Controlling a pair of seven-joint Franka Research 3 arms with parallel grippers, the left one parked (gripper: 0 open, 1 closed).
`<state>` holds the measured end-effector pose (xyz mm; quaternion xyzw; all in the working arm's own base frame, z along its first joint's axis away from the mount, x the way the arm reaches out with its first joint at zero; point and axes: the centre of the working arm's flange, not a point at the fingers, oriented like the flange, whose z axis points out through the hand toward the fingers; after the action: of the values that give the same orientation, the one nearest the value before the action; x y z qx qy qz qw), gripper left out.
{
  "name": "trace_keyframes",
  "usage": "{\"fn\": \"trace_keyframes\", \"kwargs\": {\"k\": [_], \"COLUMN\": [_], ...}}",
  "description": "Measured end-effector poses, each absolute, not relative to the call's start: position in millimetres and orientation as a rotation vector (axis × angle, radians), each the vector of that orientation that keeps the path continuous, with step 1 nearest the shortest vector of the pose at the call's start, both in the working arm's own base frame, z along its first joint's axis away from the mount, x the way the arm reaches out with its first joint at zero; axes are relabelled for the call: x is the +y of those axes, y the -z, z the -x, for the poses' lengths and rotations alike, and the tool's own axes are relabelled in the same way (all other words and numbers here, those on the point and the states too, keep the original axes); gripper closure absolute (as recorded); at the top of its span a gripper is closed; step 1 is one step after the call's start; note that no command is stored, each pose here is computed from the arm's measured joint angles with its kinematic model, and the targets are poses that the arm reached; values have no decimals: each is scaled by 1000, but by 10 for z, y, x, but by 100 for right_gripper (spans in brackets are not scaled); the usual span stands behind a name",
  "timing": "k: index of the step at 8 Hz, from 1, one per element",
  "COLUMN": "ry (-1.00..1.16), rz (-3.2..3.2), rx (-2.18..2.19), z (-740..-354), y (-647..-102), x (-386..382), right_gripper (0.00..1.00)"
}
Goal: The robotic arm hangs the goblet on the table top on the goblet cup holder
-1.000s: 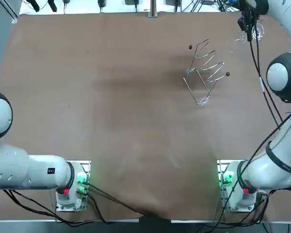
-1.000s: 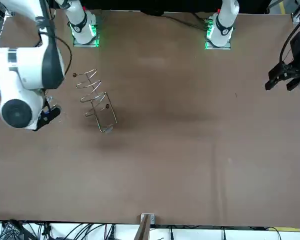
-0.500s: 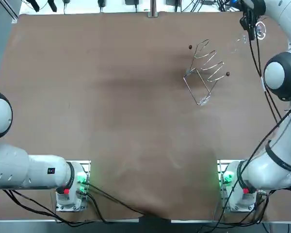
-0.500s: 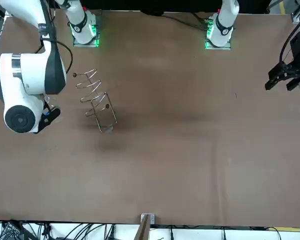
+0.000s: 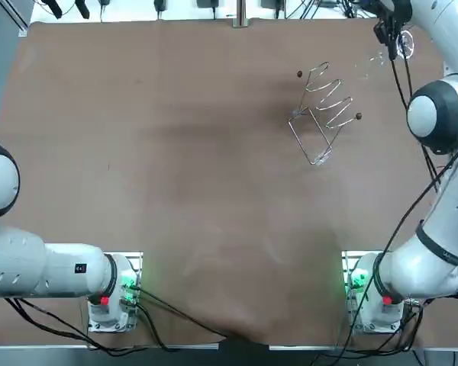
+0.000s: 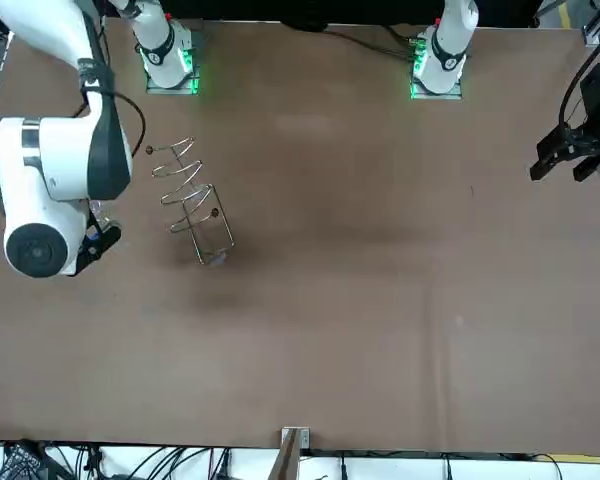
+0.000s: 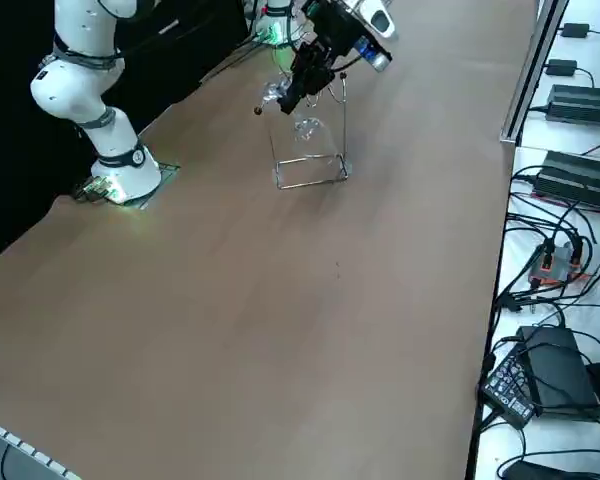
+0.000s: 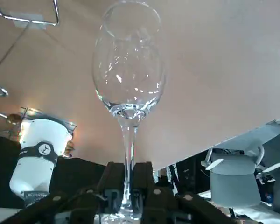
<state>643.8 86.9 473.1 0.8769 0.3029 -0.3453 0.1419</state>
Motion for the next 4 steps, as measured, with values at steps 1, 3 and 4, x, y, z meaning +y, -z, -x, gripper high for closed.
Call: {"fn": "trace_keyframes", "kwargs": {"k": [1, 3, 4], "ry": [977, 959, 959], "rz": [-2525, -2502, -2494], "rx": [895, 938, 946], "z": [-6433, -6400, -6393], "y": [-4767, -4778, -4756], "x": [985, 1226, 1290], "right_gripper": [88, 88, 88]}}
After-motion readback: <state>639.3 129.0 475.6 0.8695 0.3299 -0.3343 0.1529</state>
